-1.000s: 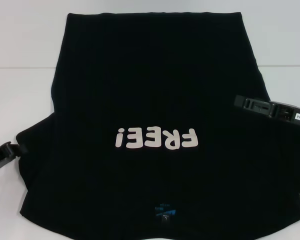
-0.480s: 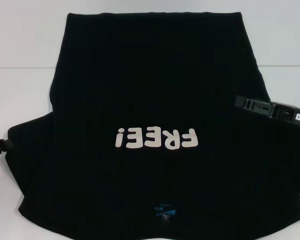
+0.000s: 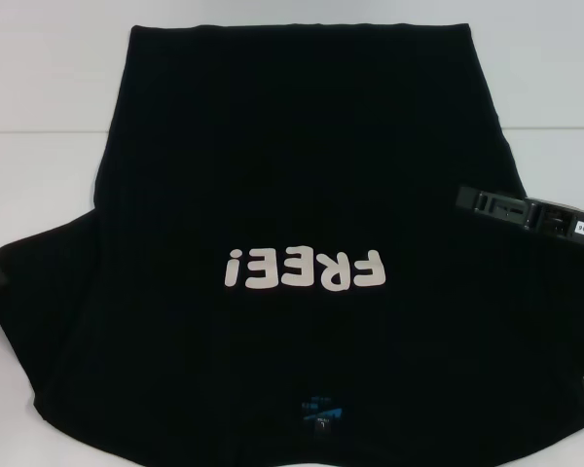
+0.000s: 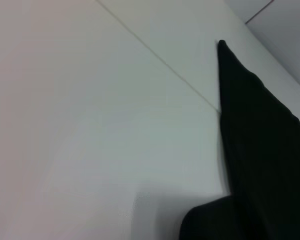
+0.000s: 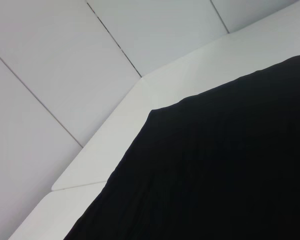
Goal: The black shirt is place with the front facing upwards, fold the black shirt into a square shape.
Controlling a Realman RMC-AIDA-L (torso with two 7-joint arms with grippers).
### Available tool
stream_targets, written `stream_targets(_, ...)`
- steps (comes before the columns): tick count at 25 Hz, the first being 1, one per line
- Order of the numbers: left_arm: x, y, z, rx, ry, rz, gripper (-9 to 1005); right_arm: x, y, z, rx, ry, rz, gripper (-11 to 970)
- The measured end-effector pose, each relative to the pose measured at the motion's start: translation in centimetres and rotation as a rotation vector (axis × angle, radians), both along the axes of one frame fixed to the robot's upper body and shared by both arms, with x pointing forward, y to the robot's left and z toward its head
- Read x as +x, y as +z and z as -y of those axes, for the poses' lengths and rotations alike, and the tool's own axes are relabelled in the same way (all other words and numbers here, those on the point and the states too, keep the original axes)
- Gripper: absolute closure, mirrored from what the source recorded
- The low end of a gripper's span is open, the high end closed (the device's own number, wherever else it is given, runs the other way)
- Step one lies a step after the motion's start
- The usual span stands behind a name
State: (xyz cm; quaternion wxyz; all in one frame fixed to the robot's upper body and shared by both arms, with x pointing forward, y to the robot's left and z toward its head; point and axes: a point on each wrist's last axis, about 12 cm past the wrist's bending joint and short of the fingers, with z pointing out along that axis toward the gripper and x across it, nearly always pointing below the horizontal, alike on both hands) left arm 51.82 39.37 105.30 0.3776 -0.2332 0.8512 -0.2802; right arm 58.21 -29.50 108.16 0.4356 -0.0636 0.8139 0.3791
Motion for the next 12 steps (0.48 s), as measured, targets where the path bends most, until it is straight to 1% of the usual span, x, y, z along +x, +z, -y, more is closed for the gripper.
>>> stream_targets(5, -1.1, -0.6, 0.0, -0.021, 0.014, -0.017, 995, 0.0, 0.0, 0.0, 0.001, -0.001, 0.000, 14)
stream_targets(6, -1.6, -0.9, 0.0, -0.031, 0.019, -0.022, 995, 0.0, 0.0, 0.0, 0.003, -0.001, 0.001, 14)
stream_targets(7, -1.6, -0.9, 0.0, -0.031, 0.019, -0.022, 995, 0.0, 0.1, 0.0, 0.004, -0.002, 0.002, 14)
stream_targets(12, -2.7, -1.2, -0.5, -0.064, 0.044, -0.026, 995, 0.2, 0.3, -0.1, 0.009, -0.001, 0.008, 14)
